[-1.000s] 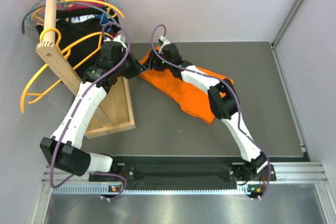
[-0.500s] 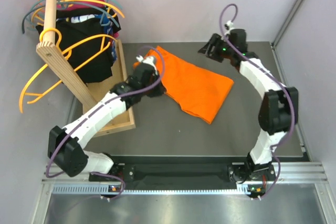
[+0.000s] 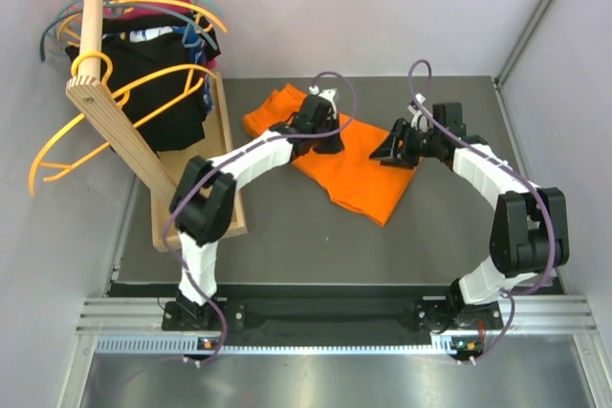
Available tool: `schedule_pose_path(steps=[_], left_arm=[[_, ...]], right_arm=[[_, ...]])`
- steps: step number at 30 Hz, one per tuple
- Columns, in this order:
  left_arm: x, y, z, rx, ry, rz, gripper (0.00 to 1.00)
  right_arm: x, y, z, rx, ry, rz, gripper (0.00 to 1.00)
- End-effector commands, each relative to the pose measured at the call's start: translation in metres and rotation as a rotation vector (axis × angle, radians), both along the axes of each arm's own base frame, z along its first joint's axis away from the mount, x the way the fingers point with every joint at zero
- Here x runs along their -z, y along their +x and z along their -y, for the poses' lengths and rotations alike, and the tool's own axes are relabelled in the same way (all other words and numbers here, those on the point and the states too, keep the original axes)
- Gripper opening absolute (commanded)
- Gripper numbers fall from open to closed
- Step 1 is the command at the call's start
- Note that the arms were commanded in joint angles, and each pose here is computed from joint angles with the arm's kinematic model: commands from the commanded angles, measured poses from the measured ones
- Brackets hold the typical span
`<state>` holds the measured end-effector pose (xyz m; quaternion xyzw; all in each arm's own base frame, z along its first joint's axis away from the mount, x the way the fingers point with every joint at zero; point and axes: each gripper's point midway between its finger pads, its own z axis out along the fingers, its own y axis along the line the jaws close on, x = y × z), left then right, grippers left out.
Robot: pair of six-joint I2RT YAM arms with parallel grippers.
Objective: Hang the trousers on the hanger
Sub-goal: Fold the trousers at the center of the board.
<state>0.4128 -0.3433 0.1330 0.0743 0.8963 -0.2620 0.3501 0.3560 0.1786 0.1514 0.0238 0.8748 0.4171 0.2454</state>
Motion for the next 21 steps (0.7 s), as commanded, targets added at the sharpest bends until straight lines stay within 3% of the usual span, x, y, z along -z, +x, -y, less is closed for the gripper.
schedule_pose_path(steps=[1, 4, 5, 8, 15, 21], left_arm=[[-0.013, 0.062, 0.014, 0.044, -0.193, 0.042, 0.00], [-0.005, 0.106, -0.001, -0.004, -0.359, -0.001, 0.00], [-0.004, 0.114, -0.006, -0.028, -0.369, -0.004, 0.00], [-0.006, 0.130, -0.015, -0.028, -0.348, 0.034, 0.00], [0.005, 0.138, -0.049, -0.057, -0.371, 0.038, 0.00], [0.010, 0.174, -0.090, -0.143, -0.446, 0.059, 0.00]], right_arm=[[-0.013, 0.002, -0.006, -0.083, 0.065, 0.064, 0.52], [-0.004, 0.011, -0.015, -0.094, 0.130, 0.029, 0.44], [0.003, 0.012, -0.017, -0.094, 0.150, 0.009, 0.34], [0.010, 0.024, -0.023, -0.076, 0.201, 0.001, 0.21], [0.040, 0.038, -0.049, -0.112, 0.266, -0.054, 0.13], [0.073, 0.034, -0.058, -0.106, 0.281, -0.133, 0.10]])
